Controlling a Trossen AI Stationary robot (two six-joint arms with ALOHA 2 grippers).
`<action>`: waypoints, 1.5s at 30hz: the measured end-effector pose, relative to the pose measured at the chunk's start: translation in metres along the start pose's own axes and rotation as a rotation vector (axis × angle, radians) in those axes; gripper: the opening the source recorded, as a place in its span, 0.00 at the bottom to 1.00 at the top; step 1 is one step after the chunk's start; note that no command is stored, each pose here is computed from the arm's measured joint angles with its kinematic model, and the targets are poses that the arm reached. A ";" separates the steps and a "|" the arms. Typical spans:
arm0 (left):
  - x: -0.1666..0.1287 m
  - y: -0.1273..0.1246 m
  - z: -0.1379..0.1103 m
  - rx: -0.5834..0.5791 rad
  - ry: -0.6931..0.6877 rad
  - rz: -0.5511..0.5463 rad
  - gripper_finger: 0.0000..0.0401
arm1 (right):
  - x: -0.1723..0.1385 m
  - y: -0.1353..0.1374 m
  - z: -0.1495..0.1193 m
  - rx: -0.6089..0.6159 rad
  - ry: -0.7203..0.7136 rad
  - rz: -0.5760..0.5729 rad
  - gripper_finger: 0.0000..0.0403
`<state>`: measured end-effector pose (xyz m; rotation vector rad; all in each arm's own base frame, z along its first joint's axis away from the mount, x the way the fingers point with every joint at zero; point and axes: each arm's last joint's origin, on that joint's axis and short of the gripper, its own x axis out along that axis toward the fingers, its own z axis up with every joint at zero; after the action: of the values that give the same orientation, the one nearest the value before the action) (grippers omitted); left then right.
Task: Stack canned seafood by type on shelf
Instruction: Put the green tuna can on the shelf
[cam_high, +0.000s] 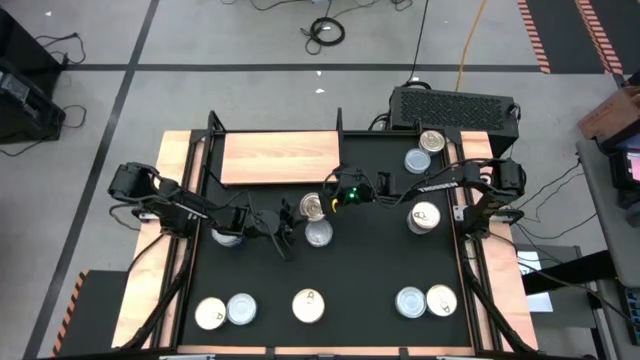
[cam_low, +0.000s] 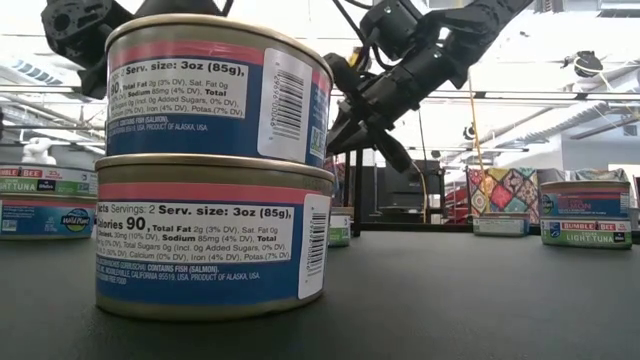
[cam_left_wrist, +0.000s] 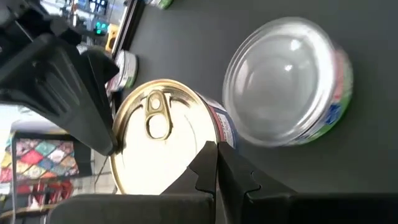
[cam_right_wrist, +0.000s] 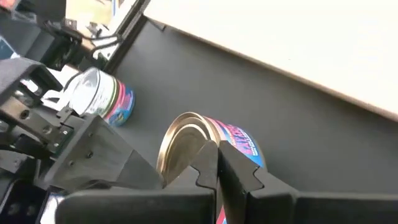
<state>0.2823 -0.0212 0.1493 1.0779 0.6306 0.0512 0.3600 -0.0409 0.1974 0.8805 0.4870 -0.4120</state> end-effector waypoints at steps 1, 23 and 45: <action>0.001 0.001 -0.002 -0.003 0.010 0.005 0.01 | 0.000 -0.001 0.002 -0.002 -0.008 -0.005 0.00; 0.018 0.035 -0.056 -0.094 0.294 0.150 0.01 | 0.016 -0.025 0.015 -0.013 -0.093 -0.119 0.00; -0.014 0.083 -0.067 -0.300 0.211 0.280 0.01 | 0.051 0.003 0.030 -0.187 -0.095 -0.246 0.00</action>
<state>0.2585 0.0690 0.2030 0.8674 0.6333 0.4935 0.4099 -0.0711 0.1871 0.6192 0.5386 -0.6204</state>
